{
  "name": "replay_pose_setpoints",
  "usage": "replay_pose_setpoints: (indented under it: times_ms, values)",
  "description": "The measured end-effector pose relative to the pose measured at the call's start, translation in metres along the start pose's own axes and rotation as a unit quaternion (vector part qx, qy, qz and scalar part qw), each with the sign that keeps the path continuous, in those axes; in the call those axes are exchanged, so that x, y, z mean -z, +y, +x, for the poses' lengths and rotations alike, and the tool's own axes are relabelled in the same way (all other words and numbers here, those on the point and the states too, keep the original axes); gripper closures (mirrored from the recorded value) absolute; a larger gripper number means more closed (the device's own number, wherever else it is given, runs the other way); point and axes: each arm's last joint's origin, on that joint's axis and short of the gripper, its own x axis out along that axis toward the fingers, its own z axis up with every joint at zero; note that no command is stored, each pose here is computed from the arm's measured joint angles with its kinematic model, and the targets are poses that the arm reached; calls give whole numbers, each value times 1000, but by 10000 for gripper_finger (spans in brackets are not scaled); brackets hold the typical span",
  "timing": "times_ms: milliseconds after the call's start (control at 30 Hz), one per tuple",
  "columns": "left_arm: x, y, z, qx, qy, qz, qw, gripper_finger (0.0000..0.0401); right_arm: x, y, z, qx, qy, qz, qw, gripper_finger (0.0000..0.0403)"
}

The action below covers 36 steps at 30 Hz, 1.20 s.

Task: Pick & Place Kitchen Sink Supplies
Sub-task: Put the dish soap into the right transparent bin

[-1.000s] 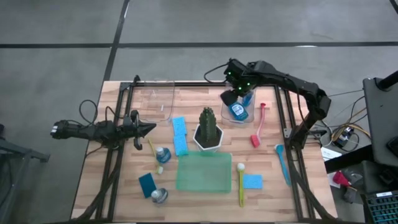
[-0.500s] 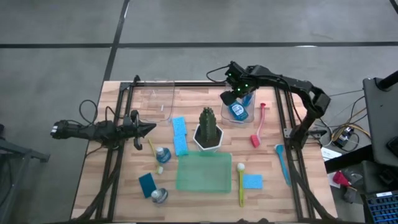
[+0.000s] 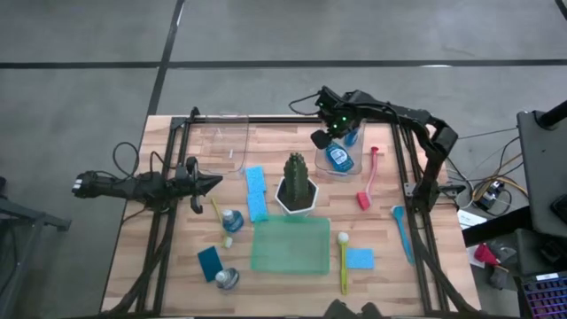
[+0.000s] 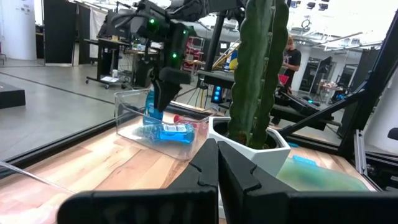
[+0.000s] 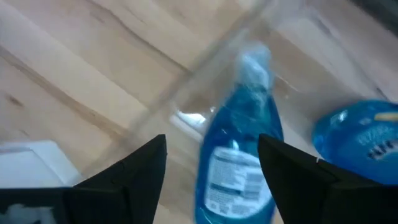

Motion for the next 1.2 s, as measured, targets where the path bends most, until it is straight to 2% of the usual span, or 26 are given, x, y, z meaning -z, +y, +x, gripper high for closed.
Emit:
replay_pose_setpoints:
  times_ms: [433,867,1200]
  values:
    - [0,0,0,0,0,0,1000,401,-3,-5,25,44,5,-9,999,161]
    - [0,0,0,0,0,0,1000,401,-7,-10,61,73,43,-5,996,162]
    - [0,0,0,0,0,0,1000,401,-9,-10,67,83,39,-4,996,162]
